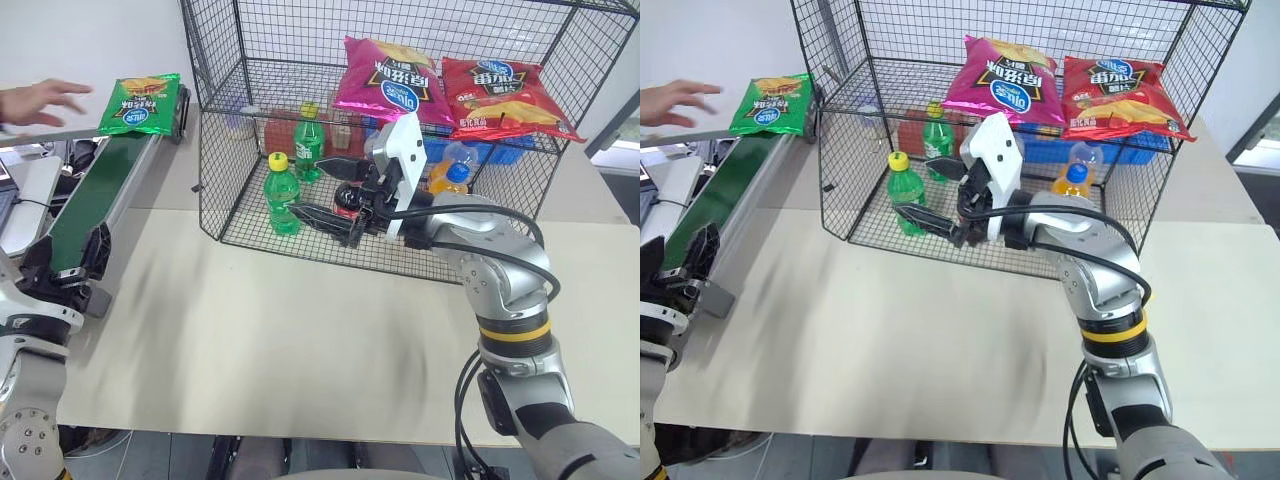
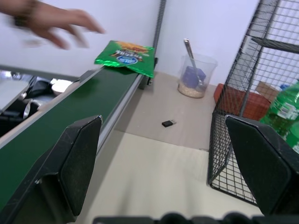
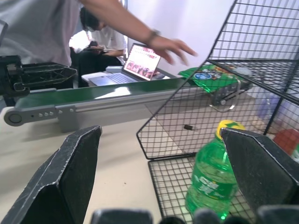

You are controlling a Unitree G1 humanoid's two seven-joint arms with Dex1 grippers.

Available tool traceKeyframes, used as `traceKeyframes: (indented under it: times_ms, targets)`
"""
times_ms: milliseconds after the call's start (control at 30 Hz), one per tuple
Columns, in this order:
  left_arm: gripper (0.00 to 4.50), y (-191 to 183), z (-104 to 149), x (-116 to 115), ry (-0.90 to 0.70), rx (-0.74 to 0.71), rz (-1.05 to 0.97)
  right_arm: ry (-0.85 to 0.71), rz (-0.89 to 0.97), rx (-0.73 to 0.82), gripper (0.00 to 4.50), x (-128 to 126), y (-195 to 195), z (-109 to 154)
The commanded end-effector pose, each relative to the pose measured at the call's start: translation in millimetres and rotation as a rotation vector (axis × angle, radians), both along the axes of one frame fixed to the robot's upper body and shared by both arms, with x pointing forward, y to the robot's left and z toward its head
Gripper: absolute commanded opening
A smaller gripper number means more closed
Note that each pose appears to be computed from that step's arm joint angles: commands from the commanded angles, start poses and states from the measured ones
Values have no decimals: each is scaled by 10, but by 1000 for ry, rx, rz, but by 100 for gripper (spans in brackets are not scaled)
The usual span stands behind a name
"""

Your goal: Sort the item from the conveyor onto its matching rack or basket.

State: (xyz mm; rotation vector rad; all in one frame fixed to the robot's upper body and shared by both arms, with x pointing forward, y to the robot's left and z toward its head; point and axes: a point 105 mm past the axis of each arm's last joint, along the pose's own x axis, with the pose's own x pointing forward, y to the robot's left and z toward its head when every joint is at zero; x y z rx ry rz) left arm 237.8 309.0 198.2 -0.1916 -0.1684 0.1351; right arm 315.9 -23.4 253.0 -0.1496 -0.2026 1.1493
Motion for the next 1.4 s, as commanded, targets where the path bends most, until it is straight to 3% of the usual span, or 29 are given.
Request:
traceKeyframes:
  times_ms: [33,467,667,800,933,1167,1400]
  targets:
    - [449,-153,81,-2,-24,33,-40,-39,12,28,450,-67,22,119]
    - [449,-214,111,159,-7,51,-116,-44,-47,39,450,-78,-54,128]
    - [449,-186,58,104,20,47,-105,-45,-36,42,450,-99,-61,163]
    - [449,146,75,-27,1,-12,35,-37,47,43,450,-151,-26,279]
    - [449,440,161,-138,-60,-123,132,-46,127,12,450,-205,28,331]
    - [449,964,63,-390,-24,-442,261,-105,264,-46,450,-349,173,481]
    - [449,1173,9,-424,-33,-711,213,-153,317,-65,450,-413,266,547]
